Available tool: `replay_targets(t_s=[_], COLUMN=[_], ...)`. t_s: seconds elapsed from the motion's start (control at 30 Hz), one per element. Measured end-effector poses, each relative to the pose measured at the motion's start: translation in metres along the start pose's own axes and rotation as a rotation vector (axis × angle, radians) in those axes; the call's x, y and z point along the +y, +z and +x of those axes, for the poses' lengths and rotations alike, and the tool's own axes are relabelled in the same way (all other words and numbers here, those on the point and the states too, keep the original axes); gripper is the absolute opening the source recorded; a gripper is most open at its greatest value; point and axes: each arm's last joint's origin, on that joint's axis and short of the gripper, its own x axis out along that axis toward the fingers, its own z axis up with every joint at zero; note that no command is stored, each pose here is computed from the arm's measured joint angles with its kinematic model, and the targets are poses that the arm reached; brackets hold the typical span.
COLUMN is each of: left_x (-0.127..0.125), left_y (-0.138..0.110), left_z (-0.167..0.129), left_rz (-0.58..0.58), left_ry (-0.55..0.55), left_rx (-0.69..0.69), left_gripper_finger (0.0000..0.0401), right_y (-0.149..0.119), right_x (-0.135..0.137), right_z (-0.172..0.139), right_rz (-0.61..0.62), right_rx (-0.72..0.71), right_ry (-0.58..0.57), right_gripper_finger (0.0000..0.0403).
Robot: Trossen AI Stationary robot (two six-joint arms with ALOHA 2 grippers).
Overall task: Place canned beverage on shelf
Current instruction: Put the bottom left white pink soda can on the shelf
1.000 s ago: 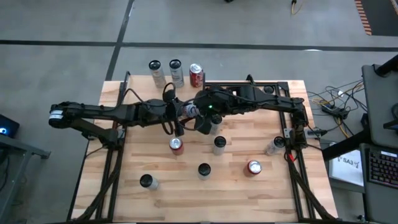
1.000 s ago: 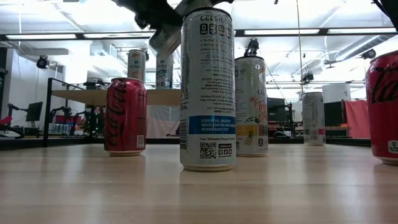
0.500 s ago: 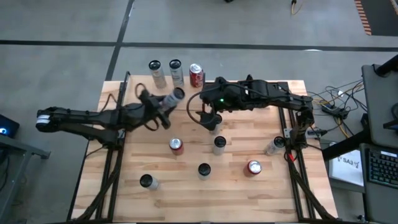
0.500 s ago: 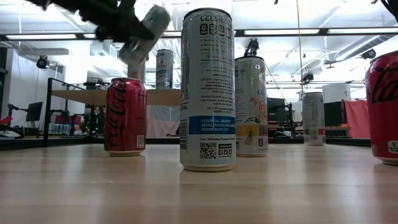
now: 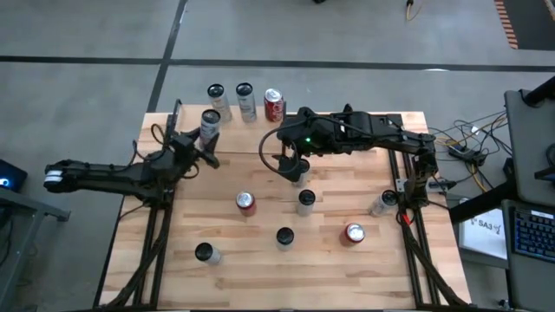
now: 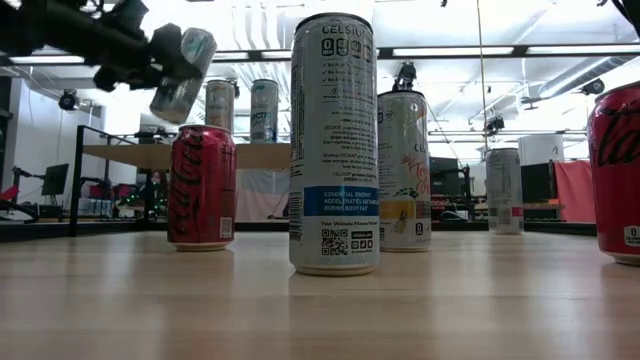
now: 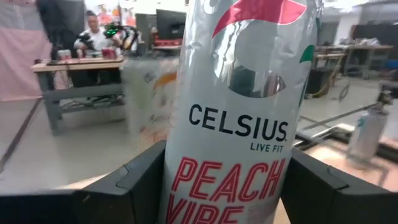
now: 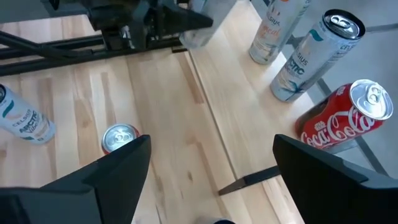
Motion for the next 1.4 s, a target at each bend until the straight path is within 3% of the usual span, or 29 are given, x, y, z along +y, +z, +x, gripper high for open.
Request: replay_targets(t_s=[0.37, 0.67, 1.17, 1.4], left_x=[0.013, 0.019, 0.022, 0.023], left_y=[-0.025, -0.032, -0.043, -0.044], left_z=[-0.008, -0.009, -0.010, -0.010], left_rz=[0.014, 0.026, -0.052, -0.046], left_ry=[0.058, 0.204, 0.245, 0.277], left_rx=[-0.068, -0.044, -0.041, -0.040], left_gripper_finger=[0.0234, 0.0234, 0.0235, 0.0276], right_y=[0.000, 0.001, 0.001, 0.001], right_x=[0.001, 0.001, 0.001, 0.001], right_z=[0.002, 0.003, 0.004, 0.004], right_rz=[-0.008, -0.008, -0.008, -0.008], right_rx=[-0.009, -0.015, -0.014, -0.016], right_ry=[0.001, 0.002, 0.003, 0.003], right_gripper_finger=[0.0327, 0.0327, 0.0327, 0.0327])
